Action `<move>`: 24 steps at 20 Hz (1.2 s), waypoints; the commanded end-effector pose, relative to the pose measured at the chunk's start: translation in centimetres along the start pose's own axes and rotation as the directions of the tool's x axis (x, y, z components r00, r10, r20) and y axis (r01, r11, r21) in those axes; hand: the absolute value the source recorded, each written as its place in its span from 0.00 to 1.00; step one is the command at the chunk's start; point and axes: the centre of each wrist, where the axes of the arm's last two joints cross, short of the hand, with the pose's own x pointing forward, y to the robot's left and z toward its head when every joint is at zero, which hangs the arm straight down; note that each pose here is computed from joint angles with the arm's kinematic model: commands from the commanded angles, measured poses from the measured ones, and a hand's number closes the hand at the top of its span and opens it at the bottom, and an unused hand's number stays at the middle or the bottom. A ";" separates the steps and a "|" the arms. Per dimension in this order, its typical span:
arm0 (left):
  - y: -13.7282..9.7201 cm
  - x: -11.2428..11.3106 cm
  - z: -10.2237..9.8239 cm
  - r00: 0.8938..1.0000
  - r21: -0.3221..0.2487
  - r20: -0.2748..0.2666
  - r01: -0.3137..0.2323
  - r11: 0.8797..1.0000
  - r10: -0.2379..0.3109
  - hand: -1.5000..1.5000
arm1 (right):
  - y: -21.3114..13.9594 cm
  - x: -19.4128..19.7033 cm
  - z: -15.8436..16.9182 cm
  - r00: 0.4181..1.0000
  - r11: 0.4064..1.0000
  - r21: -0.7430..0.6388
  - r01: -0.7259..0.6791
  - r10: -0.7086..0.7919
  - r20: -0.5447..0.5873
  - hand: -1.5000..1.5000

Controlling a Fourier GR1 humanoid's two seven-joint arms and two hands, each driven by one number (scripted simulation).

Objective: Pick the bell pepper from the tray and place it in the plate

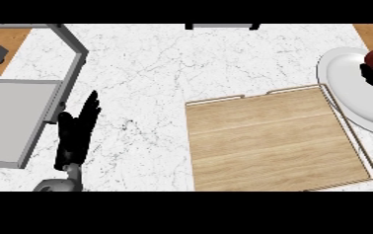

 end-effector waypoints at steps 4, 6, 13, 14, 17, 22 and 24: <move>0.1 -0.7 0.4 1.000 -0.003 -0.002 0.004 1.000 -0.004 0.50 | 1.0 -4.2 -2.5 0.996 1.000 0.020 -0.024 0.025 -0.091 1.00; 0.7 -0.8 0.9 1.000 -0.013 -0.005 0.006 1.000 -0.006 0.50 | 1.3 -5.0 -2.9 0.992 0.998 0.053 -0.041 0.047 -0.118 1.00; -0.2 0.7 -0.1 1.000 -0.026 0.025 0.010 1.000 -0.010 0.50 | 2.1 -9.1 -2.6 0.981 0.977 0.206 -0.053 0.089 -0.171 1.00; -0.3 0.4 0.1 1.000 -0.032 0.005 -0.007 0.999 0.007 0.50 | 0.2 -10.9 -2.2 0.980 0.970 0.240 -0.048 0.092 -0.177 1.00; -1.6 0.0 -0.7 1.000 -0.022 0.025 0.008 1.000 -0.008 0.50 | 2.6 -10.0 -2.5 0.981 0.947 0.321 0.005 0.057 -0.184 1.00; 0.0 1.0 -1.4 1.000 -0.040 0.029 -0.007 0.999 0.008 0.50 | 2.6 -12.7 -0.8 0.968 0.872 0.490 0.003 0.120 -0.221 0.00; -0.6 0.4 -0.1 1.000 -0.036 0.025 0.006 0.999 -0.005 0.50 | 1.5 -13.9 -0.3 0.981 0.863 0.505 0.019 0.080 -0.174 0.00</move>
